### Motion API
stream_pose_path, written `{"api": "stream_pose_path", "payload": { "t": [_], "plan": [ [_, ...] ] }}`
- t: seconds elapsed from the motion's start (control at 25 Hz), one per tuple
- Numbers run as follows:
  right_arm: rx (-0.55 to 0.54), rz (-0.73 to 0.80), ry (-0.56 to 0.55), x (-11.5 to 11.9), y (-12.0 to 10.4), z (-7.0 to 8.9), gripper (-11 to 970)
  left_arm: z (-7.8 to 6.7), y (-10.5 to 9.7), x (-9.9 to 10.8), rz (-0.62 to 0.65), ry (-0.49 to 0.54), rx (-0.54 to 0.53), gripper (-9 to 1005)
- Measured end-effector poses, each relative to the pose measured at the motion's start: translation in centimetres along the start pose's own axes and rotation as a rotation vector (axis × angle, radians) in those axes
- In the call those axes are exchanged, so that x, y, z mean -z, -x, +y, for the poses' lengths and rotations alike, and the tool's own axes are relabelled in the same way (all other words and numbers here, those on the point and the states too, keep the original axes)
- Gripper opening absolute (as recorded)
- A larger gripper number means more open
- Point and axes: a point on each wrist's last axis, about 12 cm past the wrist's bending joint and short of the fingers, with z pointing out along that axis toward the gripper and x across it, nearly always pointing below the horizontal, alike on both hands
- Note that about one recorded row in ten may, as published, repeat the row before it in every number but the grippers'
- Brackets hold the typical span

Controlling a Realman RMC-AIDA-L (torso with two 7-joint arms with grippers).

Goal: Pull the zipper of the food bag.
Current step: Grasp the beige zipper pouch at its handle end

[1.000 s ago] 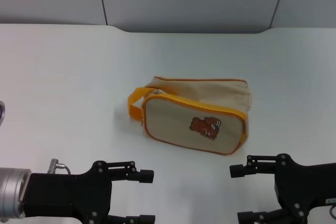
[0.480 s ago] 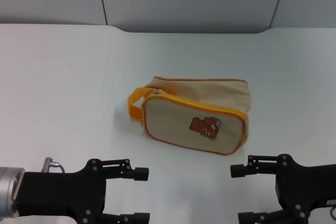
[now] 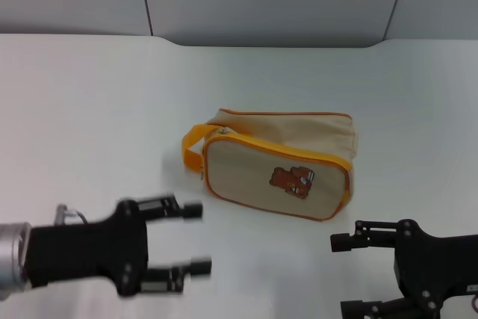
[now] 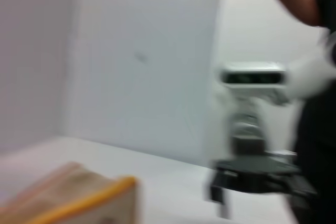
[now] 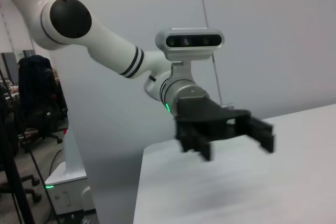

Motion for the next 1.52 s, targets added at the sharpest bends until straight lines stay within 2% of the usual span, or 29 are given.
{"api": "stream_pose_path", "payload": {
  "t": [0.04, 0.08, 0.12, 0.16, 0.24, 0.32, 0.56, 0.64, 0.72, 0.84, 1.04, 1.28, 1.52],
  "plan": [
    [-0.003, 0.000, -0.007, 0.2, -0.1, 0.1, 826, 0.4, -0.2, 0.3, -0.033, 0.096, -0.017, 731],
    [-0.003, 0.000, -0.007, 0.2, -0.1, 0.1, 826, 0.4, -0.2, 0.3, -0.033, 0.096, -0.017, 729],
    [-0.005, -0.001, -0.011, 0.2, -0.2, 0.1, 826, 0.9, -0.4, 0.6, -0.069, 0.202, -0.035, 727],
    [-0.006, -0.001, -0.015, 0.3, -0.2, 0.2, 826, 0.9, -0.4, 0.6, -0.069, 0.202, -0.035, 725],
    [-0.008, -0.005, -0.025, 0.4, -0.3, 0.2, 827, 1.7, -0.9, 0.9, -0.088, 0.341, -0.056, 720],
    [-0.009, -0.008, -0.030, 0.5, -0.3, 0.2, 827, 2.0, -1.3, 0.7, -0.080, 0.382, -0.059, 715],
    [-0.012, -0.014, -0.039, 0.8, -0.4, 0.4, 827, 2.9, -1.5, -0.2, -0.050, 0.410, -0.063, 702],
    [-0.013, -0.014, -0.039, 0.8, -0.4, 0.4, 827, 3.7, -1.9, -1.6, -0.016, 0.437, -0.084, 697],
    [-0.014, -0.014, -0.039, 0.8, -0.4, 0.4, 827, 4.0, -1.9, -1.9, -0.007, 0.444, -0.089, 692],
    [-0.015, -0.014, -0.039, 0.8, -0.5, 0.4, 827, 5.6, -2.1, -4.1, 0.063, 0.477, -0.087, 686],
    [-0.016, -0.020, -0.044, 0.9, -0.4, 0.4, 827, 6.6, -2.0, -5.6, 0.116, 0.481, -0.083, 674],
    [-0.018, -0.022, -0.045, 0.9, -0.5, 0.5, 827, 6.6, -2.1, -6.0, 0.134, 0.470, -0.085, 660],
    [-0.017, -0.023, -0.049, 1.0, -0.5, 0.5, 827, 6.1, -2.2, -6.0, 0.131, 0.428, -0.093, 647]
  ]
}}
